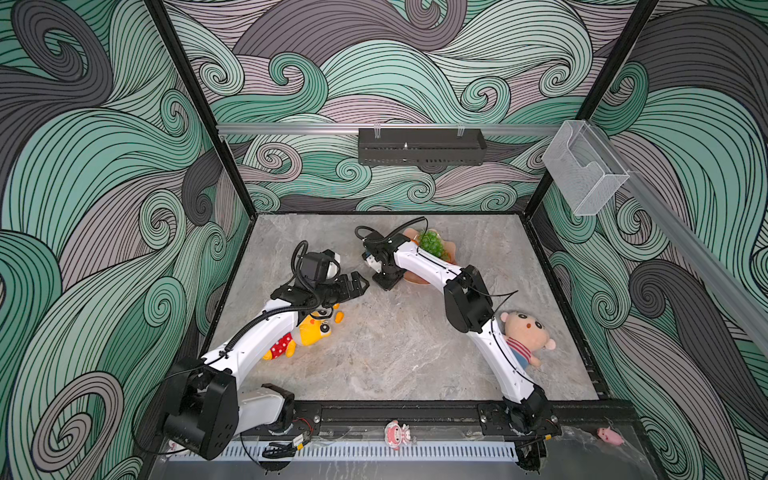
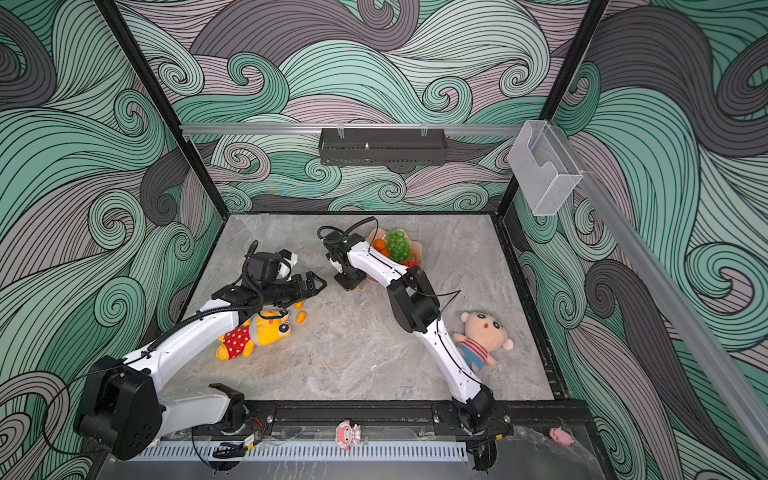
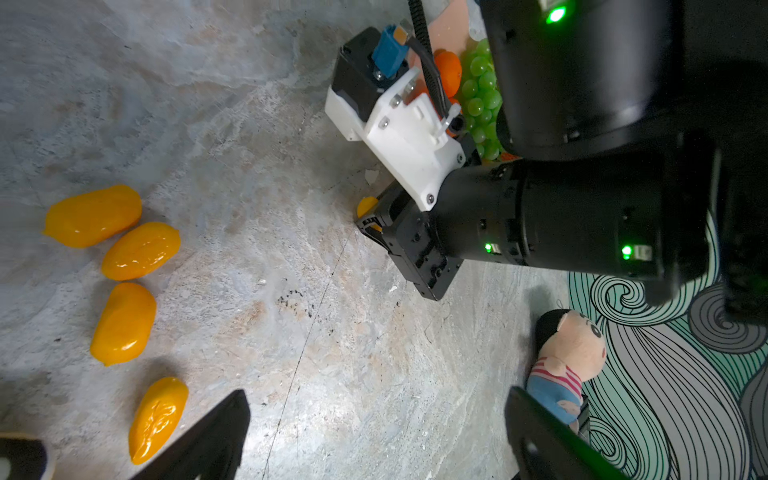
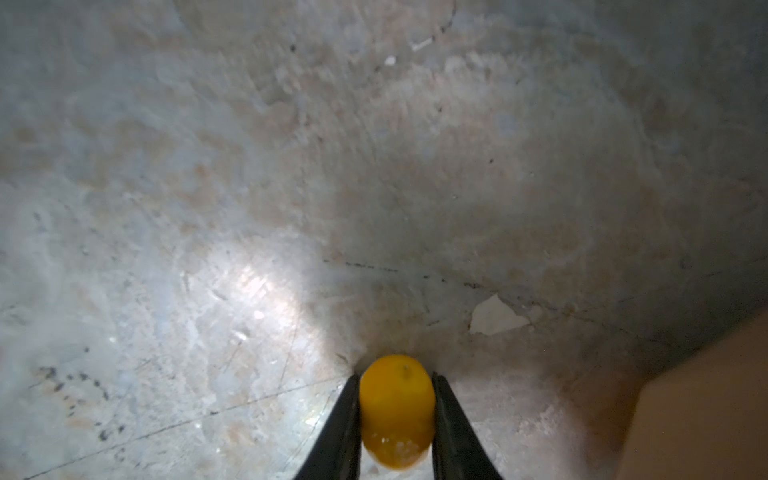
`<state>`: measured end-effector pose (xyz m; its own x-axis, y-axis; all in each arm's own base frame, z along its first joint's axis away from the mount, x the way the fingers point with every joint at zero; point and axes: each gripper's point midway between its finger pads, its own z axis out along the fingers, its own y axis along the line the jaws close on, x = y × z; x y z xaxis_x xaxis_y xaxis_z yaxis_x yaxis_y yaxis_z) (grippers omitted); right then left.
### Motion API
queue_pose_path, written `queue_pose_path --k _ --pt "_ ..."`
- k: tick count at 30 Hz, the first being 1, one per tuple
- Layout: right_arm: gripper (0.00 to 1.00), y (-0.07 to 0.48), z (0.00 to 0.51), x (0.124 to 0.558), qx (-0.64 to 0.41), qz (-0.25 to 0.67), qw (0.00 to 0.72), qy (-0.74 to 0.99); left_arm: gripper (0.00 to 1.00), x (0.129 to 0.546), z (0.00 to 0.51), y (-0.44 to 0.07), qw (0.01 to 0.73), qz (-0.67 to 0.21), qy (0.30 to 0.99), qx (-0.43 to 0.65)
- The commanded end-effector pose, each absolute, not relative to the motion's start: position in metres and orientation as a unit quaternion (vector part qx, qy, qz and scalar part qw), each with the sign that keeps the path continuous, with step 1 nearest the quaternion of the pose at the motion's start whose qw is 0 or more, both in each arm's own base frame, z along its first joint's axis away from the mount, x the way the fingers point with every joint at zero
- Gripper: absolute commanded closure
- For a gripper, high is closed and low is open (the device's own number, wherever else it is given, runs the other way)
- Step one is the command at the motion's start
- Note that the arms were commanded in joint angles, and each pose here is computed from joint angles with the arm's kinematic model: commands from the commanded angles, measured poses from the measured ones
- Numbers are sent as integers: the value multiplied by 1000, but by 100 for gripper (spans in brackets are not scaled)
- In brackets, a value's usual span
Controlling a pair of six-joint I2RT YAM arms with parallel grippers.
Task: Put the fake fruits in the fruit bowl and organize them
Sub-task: 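Lift the yellow fruit with the right gripper and carry it over the bowl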
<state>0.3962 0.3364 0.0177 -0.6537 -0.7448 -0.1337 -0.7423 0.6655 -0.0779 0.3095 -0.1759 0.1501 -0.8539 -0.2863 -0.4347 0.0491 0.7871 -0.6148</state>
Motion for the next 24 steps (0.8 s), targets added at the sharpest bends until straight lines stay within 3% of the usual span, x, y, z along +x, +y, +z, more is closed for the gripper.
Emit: queue_pose_path --k 1,13,24 --pt "74 348 50 393 -400 35 92 911 1 320 172 -172 297 -313 899 -73" --pt "76 349 117 399 -357 122 138 916 1 344 200 -185 318 -320 891 -52" --pt "77 299 125 430 -300 88 159 936 1 358 213 -226 317 -325 891 2"
